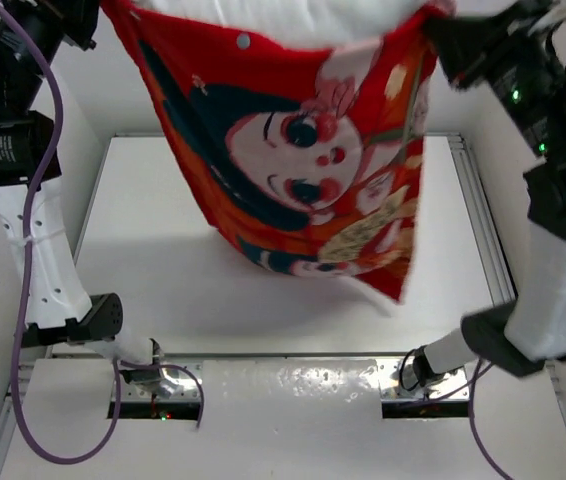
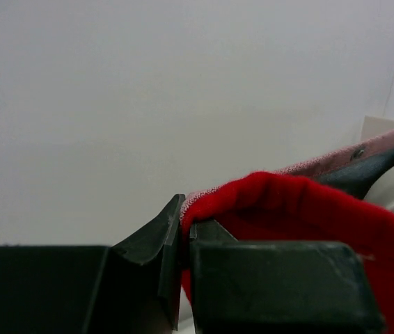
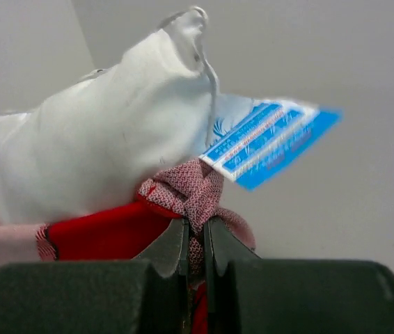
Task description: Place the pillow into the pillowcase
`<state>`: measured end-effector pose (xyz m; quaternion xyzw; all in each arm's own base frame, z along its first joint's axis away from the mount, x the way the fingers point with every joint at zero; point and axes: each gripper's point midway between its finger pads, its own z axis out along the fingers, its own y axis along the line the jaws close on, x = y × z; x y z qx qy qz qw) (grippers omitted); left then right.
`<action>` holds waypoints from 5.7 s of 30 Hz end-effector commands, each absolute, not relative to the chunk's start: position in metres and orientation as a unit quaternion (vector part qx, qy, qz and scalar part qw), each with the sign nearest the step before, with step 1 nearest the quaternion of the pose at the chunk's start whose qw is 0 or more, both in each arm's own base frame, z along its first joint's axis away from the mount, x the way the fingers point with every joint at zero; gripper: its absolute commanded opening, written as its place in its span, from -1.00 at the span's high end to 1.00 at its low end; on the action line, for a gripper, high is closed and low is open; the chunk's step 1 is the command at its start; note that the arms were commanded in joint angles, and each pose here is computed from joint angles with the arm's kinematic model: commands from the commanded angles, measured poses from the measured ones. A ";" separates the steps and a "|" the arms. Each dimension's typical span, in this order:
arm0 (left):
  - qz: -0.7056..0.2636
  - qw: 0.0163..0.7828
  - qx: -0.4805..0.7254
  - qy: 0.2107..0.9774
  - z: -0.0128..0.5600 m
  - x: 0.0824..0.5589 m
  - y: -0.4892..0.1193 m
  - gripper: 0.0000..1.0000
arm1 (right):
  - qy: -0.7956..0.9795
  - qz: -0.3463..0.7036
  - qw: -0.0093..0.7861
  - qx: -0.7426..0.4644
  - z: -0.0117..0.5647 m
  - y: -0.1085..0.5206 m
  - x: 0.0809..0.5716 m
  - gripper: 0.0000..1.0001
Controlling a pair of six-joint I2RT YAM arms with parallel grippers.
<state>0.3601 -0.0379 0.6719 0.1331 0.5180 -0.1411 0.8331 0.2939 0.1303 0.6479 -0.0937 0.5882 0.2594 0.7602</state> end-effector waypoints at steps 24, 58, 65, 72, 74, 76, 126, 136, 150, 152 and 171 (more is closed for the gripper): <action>-0.086 0.904 0.111 0.403 0.752 0.312 -0.019 1.00 | 0.379 0.315 0.867 -0.083 0.724 0.084 0.185 1.00; -0.116 0.871 0.128 0.460 0.711 0.326 -0.002 1.00 | 0.516 0.277 0.810 0.041 0.650 0.022 0.267 1.00; -0.091 0.875 0.157 0.450 0.719 0.296 0.001 1.00 | 0.506 0.378 0.774 -0.057 0.668 0.063 0.239 1.00; -0.153 0.854 0.110 0.484 0.698 0.314 0.010 1.00 | 0.508 0.354 0.785 0.010 0.661 0.044 0.242 1.00; -0.155 0.855 0.128 0.479 0.704 0.299 0.002 1.00 | 0.520 0.399 0.753 -0.057 0.665 0.065 0.235 1.00; -0.140 0.861 0.145 0.467 0.711 0.283 -0.004 1.00 | 0.472 0.398 0.780 -0.100 0.683 0.082 0.200 1.00; -0.346 0.745 0.191 0.537 0.628 0.261 -0.072 1.00 | 0.648 0.359 0.672 0.003 0.482 0.106 0.398 -0.97; -0.346 0.737 0.173 0.555 0.616 0.273 -0.070 1.00 | 0.635 0.385 0.667 -0.067 0.478 0.126 0.407 -0.89; -0.338 0.733 0.171 0.565 0.607 0.283 -0.065 1.00 | 0.610 0.413 0.666 -0.120 0.487 0.153 0.394 0.32; -0.335 0.734 0.172 0.565 0.607 0.283 -0.064 1.00 | 0.610 0.403 0.673 -0.113 0.492 0.151 0.395 0.73; -0.206 0.828 0.071 0.517 0.667 0.303 0.030 1.00 | 0.470 0.232 0.852 0.005 0.687 0.032 0.284 1.00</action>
